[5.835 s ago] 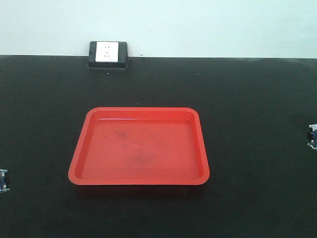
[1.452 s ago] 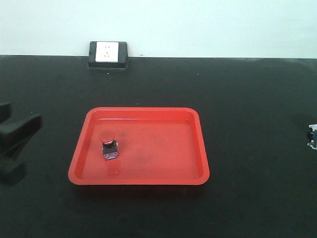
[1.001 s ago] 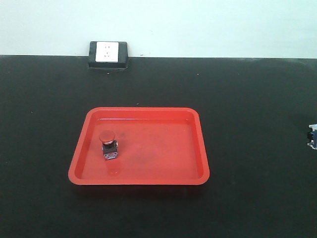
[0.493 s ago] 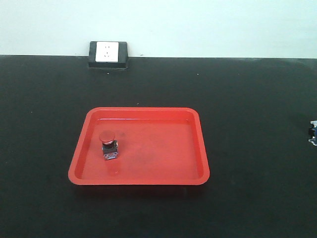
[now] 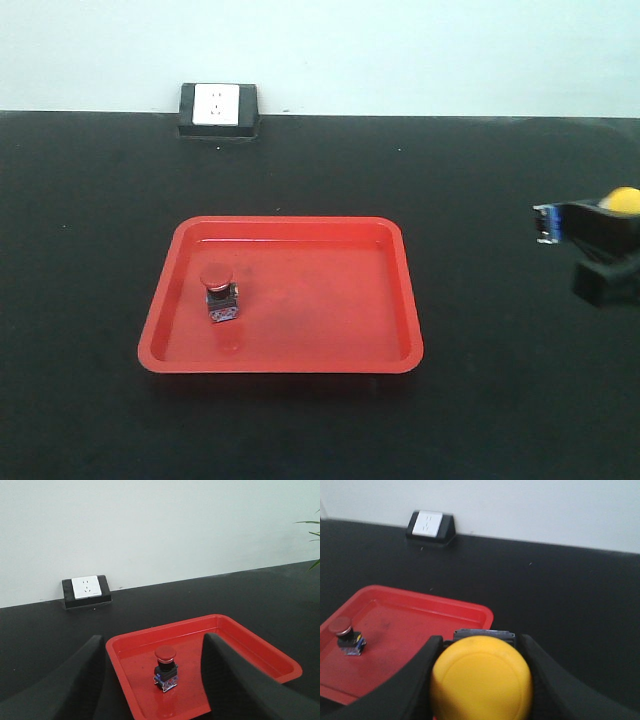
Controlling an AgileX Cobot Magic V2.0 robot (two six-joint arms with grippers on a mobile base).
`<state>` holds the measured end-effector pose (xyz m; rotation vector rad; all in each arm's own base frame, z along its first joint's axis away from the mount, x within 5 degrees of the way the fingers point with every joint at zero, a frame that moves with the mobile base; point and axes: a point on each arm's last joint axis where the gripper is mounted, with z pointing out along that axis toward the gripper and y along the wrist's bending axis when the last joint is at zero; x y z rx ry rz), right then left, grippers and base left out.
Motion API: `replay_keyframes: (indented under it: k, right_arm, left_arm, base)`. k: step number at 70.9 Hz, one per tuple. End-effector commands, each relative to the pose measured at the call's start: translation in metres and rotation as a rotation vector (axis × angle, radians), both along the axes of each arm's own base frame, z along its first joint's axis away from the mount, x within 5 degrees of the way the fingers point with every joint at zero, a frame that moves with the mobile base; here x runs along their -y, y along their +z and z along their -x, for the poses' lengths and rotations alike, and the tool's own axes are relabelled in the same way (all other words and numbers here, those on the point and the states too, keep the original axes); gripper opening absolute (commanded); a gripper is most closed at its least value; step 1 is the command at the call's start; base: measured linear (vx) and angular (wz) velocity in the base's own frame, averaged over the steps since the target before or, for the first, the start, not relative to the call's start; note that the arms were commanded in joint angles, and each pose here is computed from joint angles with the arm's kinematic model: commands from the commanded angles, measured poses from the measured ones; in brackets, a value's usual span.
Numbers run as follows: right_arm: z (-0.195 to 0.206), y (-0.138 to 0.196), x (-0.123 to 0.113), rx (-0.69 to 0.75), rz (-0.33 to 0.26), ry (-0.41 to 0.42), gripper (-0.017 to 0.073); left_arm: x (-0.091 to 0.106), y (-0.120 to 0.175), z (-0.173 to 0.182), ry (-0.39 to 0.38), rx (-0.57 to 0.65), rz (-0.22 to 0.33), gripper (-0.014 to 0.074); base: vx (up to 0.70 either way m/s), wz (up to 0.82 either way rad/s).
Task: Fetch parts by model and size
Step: 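Lower the yellow button into the tray with the right gripper and release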
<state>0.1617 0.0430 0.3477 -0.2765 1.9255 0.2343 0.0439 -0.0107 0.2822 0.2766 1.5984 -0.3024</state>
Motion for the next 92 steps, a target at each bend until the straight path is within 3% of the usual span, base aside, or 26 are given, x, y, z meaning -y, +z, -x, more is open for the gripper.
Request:
replay_keyframes:
  k: [1,27,39,54,63,92]
  right_arm:
    - [-0.025,0.019,-0.007,0.029,-0.017,0.022,0.0004]
    - [-0.107,0.008,-0.043,-0.213,0.006,0.242,0.0013]
    - [-0.132,-0.005,-0.078,-0.259,0.108,0.351,0.0018]
    - [-0.167,-0.034,-0.095,-0.415,0.102,0.282,0.0023]
    - [-0.182,-0.056,-0.100,-0.481,0.136,0.296,0.0026]
    - [-0.223,-0.111,-0.115,-0.618,0.160,0.305,0.0092]
  left_arm:
    - [0.002,0.014,0.001,-0.030,0.081,0.028,0.0411]
    - [0.002,0.015,0.001,-0.034,0.092,0.033,0.0411]
    - [0.002,0.015,0.001,-0.034,0.092,0.033,0.0411]
    - [0.002,0.015,0.001,-0.033,0.090,0.032,0.0411]
    - [0.002,0.015,0.001,-0.033,0.090,0.032,0.0411]
    - [0.002,0.015,0.001,-0.033,0.091,0.032,0.0411]
  base:
    - [0.00,0.00]
    - [0.00,0.00]
    - [0.00,0.00]
    - [0.00,0.00]
    - [0.00,0.00]
    - [0.00,0.00]
